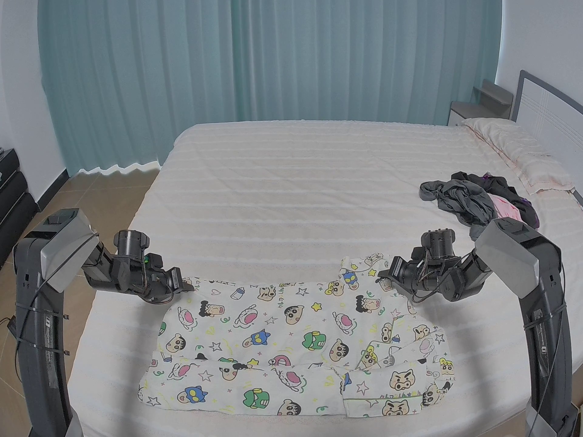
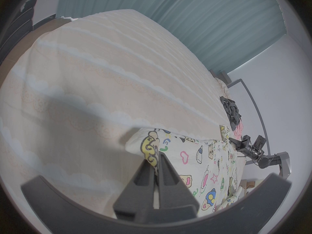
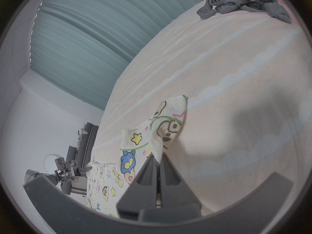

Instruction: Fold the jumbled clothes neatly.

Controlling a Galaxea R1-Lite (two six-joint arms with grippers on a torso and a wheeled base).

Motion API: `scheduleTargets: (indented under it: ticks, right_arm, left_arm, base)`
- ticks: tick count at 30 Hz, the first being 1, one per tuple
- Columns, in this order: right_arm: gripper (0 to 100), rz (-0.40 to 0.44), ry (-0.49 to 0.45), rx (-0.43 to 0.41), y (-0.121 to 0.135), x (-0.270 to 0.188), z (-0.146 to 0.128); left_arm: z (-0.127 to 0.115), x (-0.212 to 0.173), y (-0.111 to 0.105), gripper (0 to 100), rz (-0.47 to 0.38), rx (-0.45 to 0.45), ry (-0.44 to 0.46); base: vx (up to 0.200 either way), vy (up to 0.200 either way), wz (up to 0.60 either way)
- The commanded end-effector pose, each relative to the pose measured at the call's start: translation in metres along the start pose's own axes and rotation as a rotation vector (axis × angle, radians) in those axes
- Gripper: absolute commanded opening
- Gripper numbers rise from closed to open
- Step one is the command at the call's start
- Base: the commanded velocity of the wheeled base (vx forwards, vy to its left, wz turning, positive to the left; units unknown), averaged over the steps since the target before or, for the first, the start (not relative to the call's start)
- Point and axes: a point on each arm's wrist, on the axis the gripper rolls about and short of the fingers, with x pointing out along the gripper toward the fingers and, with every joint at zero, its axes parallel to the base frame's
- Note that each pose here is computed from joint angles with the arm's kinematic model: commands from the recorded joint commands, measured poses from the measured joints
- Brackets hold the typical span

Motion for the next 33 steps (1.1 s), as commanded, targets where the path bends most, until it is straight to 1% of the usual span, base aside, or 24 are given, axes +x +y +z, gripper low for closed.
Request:
scheduleTargets:
  ticks: [1,7,11,15,18,22,29,33]
  right_arm:
    - [0,0.007,-0.011,-0.003,-0.002,-0.002,0.0]
    - [0,0.051,-0.061,-0.03,0.0,-0.01,-0.002]
    - [0,0.058,-0.076,-0.034,-0.001,-0.014,-0.002]
    - [0,0.086,-0.104,-0.049,0.002,-0.022,-0.001]
    - [0,0.105,-0.109,-0.057,0.005,-0.025,-0.001]
    - [0,0.109,-0.105,-0.061,0.006,-0.026,-0.004]
    - [0,0.134,-0.135,-0.08,0.011,-0.032,-0.003]
    - [0,0.148,-0.132,-0.083,0.013,-0.038,-0.004]
  left_arm:
    - [0.001,-0.001,0.0,0,-0.002,0.001,-0.003]
    - [0.001,-0.004,-0.003,0,-0.005,-0.001,-0.006]
    - [0.0,-0.009,-0.006,0,-0.009,-0.002,-0.004]
    - [-0.001,-0.014,-0.007,0,-0.015,0.013,-0.031]
    - [-0.004,-0.017,-0.01,0,-0.022,0.026,-0.049]
    - [-0.005,-0.022,-0.012,0,-0.027,0.038,-0.069]
    - [-0.009,-0.027,-0.013,0,-0.034,0.059,-0.103]
    - [-0.012,-0.035,-0.016,0,-0.043,0.068,-0.119]
  base:
    - [0.0,0.0,0.0]
    - [0.0,0.0,0.0]
    - [0.0,0.0,0.0]
    - [0.0,0.0,0.0]
    - [0.0,0.0,0.0]
    - [0.0,0.0,0.0]
    - [0.0,0.0,0.0]
    - [0.0,0.0,0.0]
